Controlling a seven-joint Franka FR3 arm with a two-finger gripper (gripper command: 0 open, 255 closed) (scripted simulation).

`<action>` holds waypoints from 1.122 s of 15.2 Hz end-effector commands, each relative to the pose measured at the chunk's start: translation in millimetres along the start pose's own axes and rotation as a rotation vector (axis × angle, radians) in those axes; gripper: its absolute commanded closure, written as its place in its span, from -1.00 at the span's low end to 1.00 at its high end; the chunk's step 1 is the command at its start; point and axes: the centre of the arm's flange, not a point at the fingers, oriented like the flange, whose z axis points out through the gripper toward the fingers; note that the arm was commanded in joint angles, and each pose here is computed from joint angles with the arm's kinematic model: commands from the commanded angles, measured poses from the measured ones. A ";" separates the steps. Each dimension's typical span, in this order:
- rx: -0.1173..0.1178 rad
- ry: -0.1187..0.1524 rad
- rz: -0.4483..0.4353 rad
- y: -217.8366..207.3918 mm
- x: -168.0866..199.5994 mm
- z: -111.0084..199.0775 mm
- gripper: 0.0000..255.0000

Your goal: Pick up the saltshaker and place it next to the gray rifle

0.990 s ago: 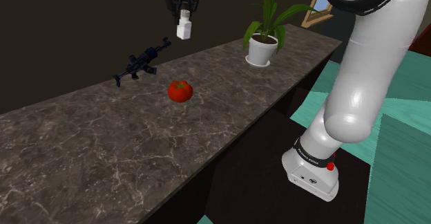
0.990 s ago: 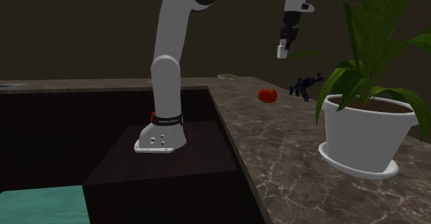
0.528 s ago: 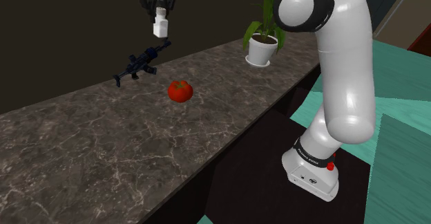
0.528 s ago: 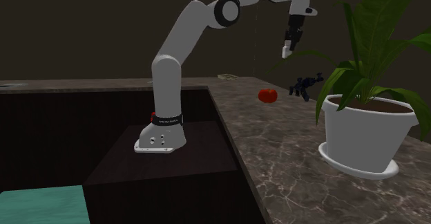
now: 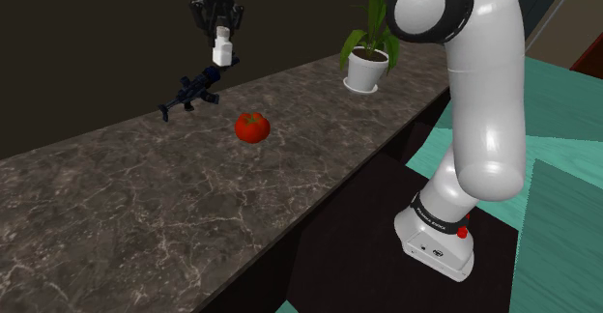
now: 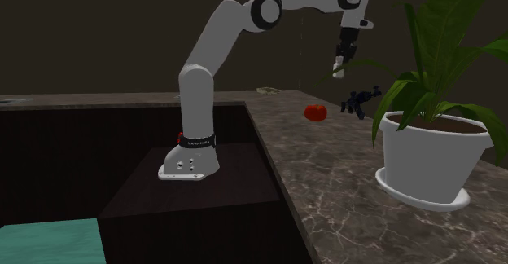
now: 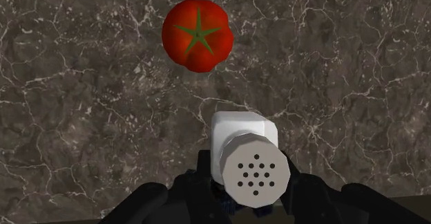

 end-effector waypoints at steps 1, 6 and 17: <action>0.000 0.001 0.000 1.5 -0.1 10.7 1.00; 0.000 0.001 0.000 4.4 2.2 36.9 1.00; 0.000 0.001 0.000 10.7 7.4 94.4 1.00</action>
